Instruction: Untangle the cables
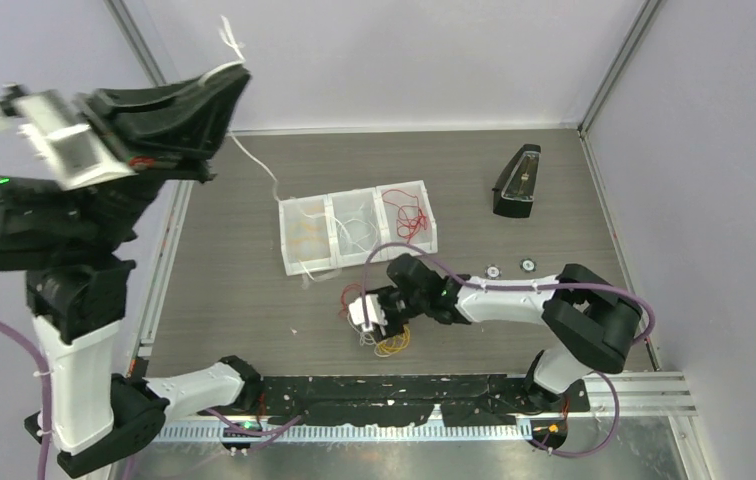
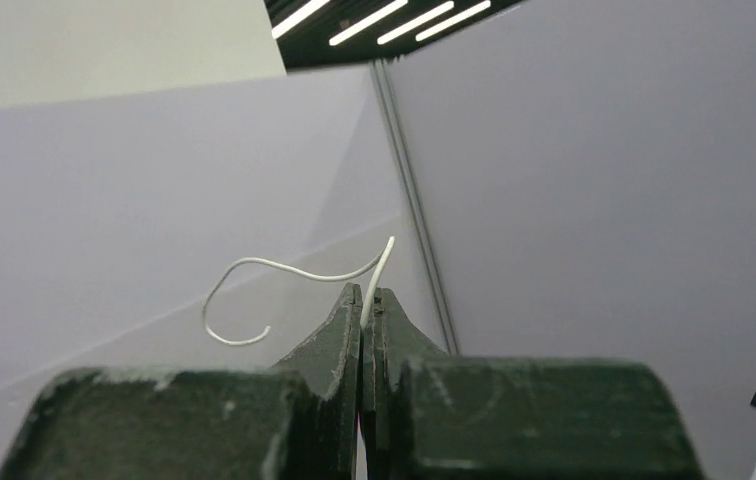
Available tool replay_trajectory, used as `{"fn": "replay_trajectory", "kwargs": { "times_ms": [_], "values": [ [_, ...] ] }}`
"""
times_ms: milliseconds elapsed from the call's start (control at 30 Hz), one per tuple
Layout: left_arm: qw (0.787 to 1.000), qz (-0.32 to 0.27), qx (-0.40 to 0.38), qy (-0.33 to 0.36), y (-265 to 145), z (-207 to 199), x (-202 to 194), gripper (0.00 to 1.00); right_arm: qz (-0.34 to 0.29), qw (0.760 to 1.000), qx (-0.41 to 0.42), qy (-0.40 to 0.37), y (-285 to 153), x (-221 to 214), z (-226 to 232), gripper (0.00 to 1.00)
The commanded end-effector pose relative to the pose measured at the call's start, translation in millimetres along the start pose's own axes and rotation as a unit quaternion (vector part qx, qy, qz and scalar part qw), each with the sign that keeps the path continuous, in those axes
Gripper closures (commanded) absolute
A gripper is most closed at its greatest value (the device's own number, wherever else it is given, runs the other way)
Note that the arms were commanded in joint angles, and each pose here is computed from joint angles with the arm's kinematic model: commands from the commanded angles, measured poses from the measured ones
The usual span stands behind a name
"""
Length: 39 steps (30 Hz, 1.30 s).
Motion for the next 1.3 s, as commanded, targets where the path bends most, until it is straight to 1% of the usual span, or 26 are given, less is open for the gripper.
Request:
{"fn": "replay_trajectory", "kwargs": {
  "times_ms": [0,33,67,133,167,267,333,500,533,567,600,700,767,867,900,933,967,1033,1133,1267],
  "values": [
    [0.996,0.083,0.018,0.003,3,4,-67,1.0,-0.006,0.995,-0.022,0.098,-38,28,-38,0.37],
    [0.995,0.096,0.018,-0.002,3,3,-80,1.0,-0.021,0.993,-0.028,0.113,-46,38,-44,0.33],
    [0.994,0.111,0.014,-0.008,3,1,-96,1.0,-0.023,0.991,-0.034,0.124,-52,38,-47,0.29],
    [0.991,0.129,0.004,-0.016,5,-2,-119,1.0,-0.039,0.989,-0.045,0.132,-68,48,-48,0.24],
    [0.99,0.139,0.003,-0.02,6,-3,-131,1.0,-0.042,0.989,-0.046,0.137,-72,50,-47,0.22],
    [0.987,0.161,0.003,-0.024,12,-3,-164,1.0,-0.051,0.987,-0.059,0.141,-91,56,-39,0.12],
    [0.985,0.174,0.006,-0.022,16,0,-187,1.0,-0.05,0.986,-0.068,0.146,-101,55,-34,0.09],
    [0.979,0.202,0.029,-0.022,24,18,-245,1.0,-0.043,0.98,-0.087,0.176,-114,40,-27,0.07],
    [0.976,0.21,0.042,-0.033,24,23,-255,1.0,-0.039,0.979,-0.086,0.182,-114,36,-24,0.07],
    [0.977,0.204,0.051,-0.045,27,30,-257,1.0,-0.036,0.978,-0.087,0.187,-114,32,-23,0.07],
    [0.974,0.208,0.06,-0.067,28,36,-264,1.0,-0.03,0.977,-0.085,0.192,-113,27,-20,0.07],
    [0.972,0.195,0.066,-0.114,33,50,-255,1.0,-0.016,0.972,-0.091,0.214,-111,11,-19,0.08],
    [0.974,0.175,0.043,-0.139,34,50,-238,1.0,0.003,0.964,-0.099,0.246,-107,-4,-23,0.09],
    [0.978,0.137,-0.002,-0.155,34,38,-200,1.0,0.032,0.94,-0.131,0.312,-109,-19,-37,0.1],
    [0.98,0.122,-0.014,-0.158,34,33,-186,1.0,0.045,0.927,-0.14,0.345,-109,-24,-45,0.11],
    [0.981,0.112,-0.022,-0.157,33,30,-175,1.0,0.052,0.919,-0.141,0.363,-109,-28,-47,0.12],
    [0.983,0.101,-0.028,-0.153,31,27,-164,1.0,0.067,0.905,-0.147,0.395,-109,-33,-52,0.13],
    [0.985,0.092,-0.024,-0.144,30,27,-151,1.0,0.078,0.889,-0.143,0.429,-108,-38,-54,0.13],
    [0.989,0.102,-0.003,-0.103,30,36,-154,1.0,0.064,0.883,-0.145,0.443,-109,-38,-58,0.13],
    [0.99,0.13,0.002,-0.059,35,48,-190,1.0,0.043,0.885,-0.154,0.437,-117,-30,-65,0.12]
  ]
}}
Point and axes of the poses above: each gripper's point midway between its finger pads, its own y axis out along the fingers, its own z axis along the line the jaws close on, x = y × z, the point moved 6 cm from there along -y, back along the fingers, and after that the axes turned 1 degree about y, right-handed, at the moved point
